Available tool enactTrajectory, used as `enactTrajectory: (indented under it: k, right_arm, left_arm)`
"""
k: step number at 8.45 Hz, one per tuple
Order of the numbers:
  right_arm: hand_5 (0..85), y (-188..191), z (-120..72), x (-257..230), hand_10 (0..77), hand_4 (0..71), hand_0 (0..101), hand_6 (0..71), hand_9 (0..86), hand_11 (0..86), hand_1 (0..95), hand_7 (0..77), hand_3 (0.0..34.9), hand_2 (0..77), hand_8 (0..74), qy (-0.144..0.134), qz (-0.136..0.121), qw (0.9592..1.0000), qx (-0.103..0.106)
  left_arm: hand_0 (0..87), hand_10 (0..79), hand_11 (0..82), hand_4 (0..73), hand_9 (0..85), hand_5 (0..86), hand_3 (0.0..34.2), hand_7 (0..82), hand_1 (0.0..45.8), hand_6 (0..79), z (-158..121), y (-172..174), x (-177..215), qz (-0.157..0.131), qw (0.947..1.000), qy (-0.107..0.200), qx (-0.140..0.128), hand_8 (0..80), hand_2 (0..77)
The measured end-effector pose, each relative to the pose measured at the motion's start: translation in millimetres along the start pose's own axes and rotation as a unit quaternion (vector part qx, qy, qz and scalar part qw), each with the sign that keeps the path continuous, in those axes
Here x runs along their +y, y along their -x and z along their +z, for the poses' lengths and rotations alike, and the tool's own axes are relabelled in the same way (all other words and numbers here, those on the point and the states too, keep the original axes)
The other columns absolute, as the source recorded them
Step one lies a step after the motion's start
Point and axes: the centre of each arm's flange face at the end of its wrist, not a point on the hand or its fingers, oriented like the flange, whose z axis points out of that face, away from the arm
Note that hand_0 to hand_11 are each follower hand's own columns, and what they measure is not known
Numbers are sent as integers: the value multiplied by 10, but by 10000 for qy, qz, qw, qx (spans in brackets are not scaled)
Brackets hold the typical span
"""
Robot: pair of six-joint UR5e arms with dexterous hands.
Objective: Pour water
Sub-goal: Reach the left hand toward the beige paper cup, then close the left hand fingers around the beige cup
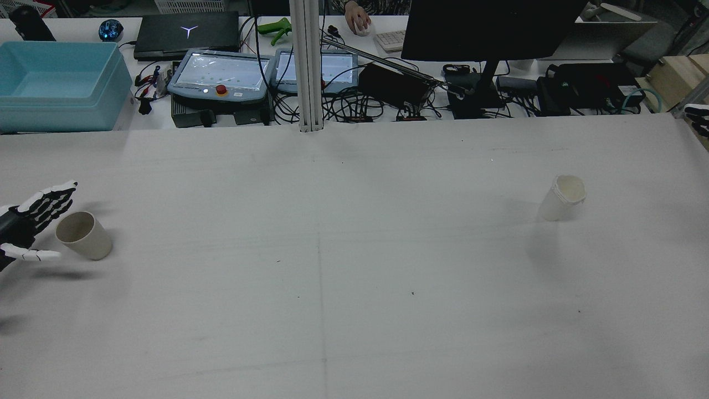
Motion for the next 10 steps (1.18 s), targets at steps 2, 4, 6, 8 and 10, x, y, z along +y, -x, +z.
enactTrajectory:
  k: [2,4,6,8,10]
  right_arm:
    - [611,10,-2,4,33,404,563,87,104,71,262,235,0,496,93,8,33,10000,-15]
    - [611,14,-8,2,33,404,563,87,104,71,262,235,0,502,93,9,53,10000,-18]
    - [600,16,-10,1,33,387,571,82,104,76,267,235,0,480,93,9,57,10000,-18]
    - [616,29,-13,4,33,376,573,76,104,71,273,229,0,485,93,13,83,10000,-35]
    - [622,42,-20,4,33,355,573,60,104,71,278,218,0,485,93,19,98,9999,-51]
  left_arm:
    - [554,11,38,27,11,240,69,109,224,16,171,70,89,-2,10000,-6,-54,27,169]
    - [581,11,49,33,11,240,70,125,256,16,225,169,144,-20,9999,4,-143,27,207]
    - [581,11,49,27,11,245,70,120,240,16,266,199,173,-24,9999,1,-170,27,213]
    - [608,11,49,49,11,278,54,120,267,16,377,220,226,-9,9998,-45,-199,27,235]
    - [659,125,202,191,147,409,11,295,278,142,473,227,283,-2,9996,-132,-236,131,284]
